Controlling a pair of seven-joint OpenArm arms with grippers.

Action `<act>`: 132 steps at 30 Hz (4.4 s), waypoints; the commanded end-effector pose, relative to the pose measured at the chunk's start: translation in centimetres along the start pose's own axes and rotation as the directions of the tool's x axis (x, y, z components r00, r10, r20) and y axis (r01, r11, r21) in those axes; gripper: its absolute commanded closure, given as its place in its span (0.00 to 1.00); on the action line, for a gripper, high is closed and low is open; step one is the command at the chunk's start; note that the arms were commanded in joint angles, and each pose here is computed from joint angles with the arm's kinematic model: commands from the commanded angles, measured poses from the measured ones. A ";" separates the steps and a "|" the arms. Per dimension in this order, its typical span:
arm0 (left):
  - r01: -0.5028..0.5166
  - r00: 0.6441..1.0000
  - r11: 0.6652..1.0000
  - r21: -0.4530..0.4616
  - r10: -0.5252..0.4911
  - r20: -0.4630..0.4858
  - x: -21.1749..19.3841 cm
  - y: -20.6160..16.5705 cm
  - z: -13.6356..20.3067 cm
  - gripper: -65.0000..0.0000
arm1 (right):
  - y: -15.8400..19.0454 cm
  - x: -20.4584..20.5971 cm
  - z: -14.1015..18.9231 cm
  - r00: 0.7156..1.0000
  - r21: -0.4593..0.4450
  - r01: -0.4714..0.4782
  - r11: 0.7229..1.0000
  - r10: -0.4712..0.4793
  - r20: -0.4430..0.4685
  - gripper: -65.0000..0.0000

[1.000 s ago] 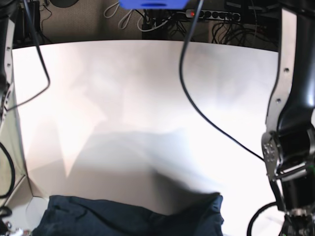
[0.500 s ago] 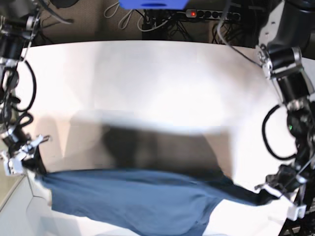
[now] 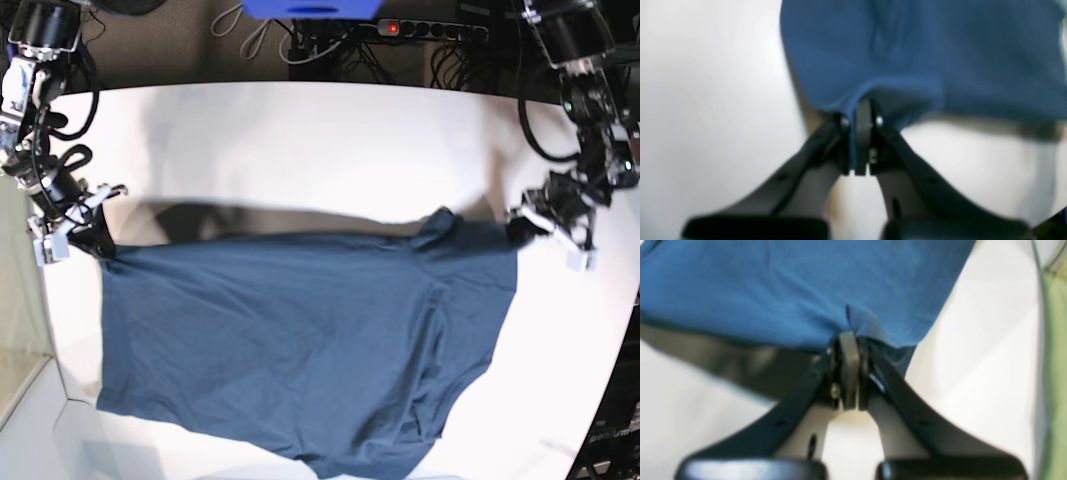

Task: Layout the t-shirt on the table in an organized manner, then fold the t-shirt properly
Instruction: 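Drag the shirt with the left gripper toward the right gripper, then release, then grasp the shirt body with both grippers near the collar and sleeve, then pull the held shirt with both grippers to straighten it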

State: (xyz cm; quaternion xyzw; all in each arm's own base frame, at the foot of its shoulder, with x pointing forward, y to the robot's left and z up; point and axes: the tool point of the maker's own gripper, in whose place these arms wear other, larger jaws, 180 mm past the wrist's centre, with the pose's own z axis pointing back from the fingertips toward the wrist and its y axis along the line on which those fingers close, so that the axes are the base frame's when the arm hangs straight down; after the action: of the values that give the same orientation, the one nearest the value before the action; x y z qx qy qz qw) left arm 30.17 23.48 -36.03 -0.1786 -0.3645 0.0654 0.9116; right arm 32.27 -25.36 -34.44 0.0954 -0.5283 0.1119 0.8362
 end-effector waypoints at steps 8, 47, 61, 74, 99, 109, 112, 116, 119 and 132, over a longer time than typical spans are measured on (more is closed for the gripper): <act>0.073 0.997 0.978 -0.194 -0.069 0.025 -2.2 -7.2 3.1 1.00 | -7.1 0.2 -1.6 0.992 -0.097 0.116 0.989 -0.109 0.066 1.00; 0.265 0.936 0.956 -0.127 -0.223 0.273 12.9 -7.0 4.3 0.35 | -6.0 5.7 0.3 0.982 -0.218 -0.021 0.976 0.060 0.177 0.41; 0.296 0.924 0.955 0.005 -0.288 0.250 22.3 -9.9 -11.8 0.35 | 17.9 5.6 -5.8 0.993 0.125 -0.083 0.989 0.072 0.090 0.42; 0.422 0.906 0.906 0.023 -0.422 0.040 11.6 -10.8 -19.7 0.35 | 28.8 -2.9 -6.6 0.985 0.409 -0.086 0.908 0.140 -0.103 0.42; 0.411 0.844 0.910 0.053 -0.359 -0.398 -8.9 1.9 -10.2 0.35 | 15.2 -9.8 -8.4 0.917 0.276 -0.118 0.954 0.211 -0.339 0.42; 0.474 0.788 0.867 -0.151 -0.495 -0.367 -12.1 -6.4 -2.5 0.35 | 6.9 -4.2 -12.1 0.957 0.146 -0.117 0.982 0.151 -0.247 0.42; 0.498 0.809 0.841 -0.212 -0.538 -0.234 -9.9 -11.2 -0.7 0.35 | 6.3 -0.8 -13.4 0.972 0.133 -0.136 0.982 0.158 -0.174 0.42; 0.546 0.812 0.810 -0.214 -0.574 -0.102 -6.7 -14.1 0.5 0.35 | 5.2 4.1 -13.7 0.983 0.088 -0.166 0.982 0.172 -0.069 0.42; 0.558 0.817 0.812 -0.174 -0.574 -0.059 -4.2 -13.8 0.3 0.35 | 3.8 7.6 -12.6 0.982 0.025 -0.191 0.981 0.191 0.014 0.41; 0.250 0.968 0.963 0.096 -0.249 -0.029 8.2 -1.0 -4.7 0.35 | 13.3 5.2 -3.6 0.971 0.028 -0.226 0.974 0.222 0.086 0.43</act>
State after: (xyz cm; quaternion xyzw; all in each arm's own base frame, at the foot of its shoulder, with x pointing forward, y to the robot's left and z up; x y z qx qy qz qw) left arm 38.30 22.86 -35.29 -0.0888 -0.3470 -0.0351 0.9330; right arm 33.36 -10.97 -31.74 0.0575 -0.5517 0.2141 0.8040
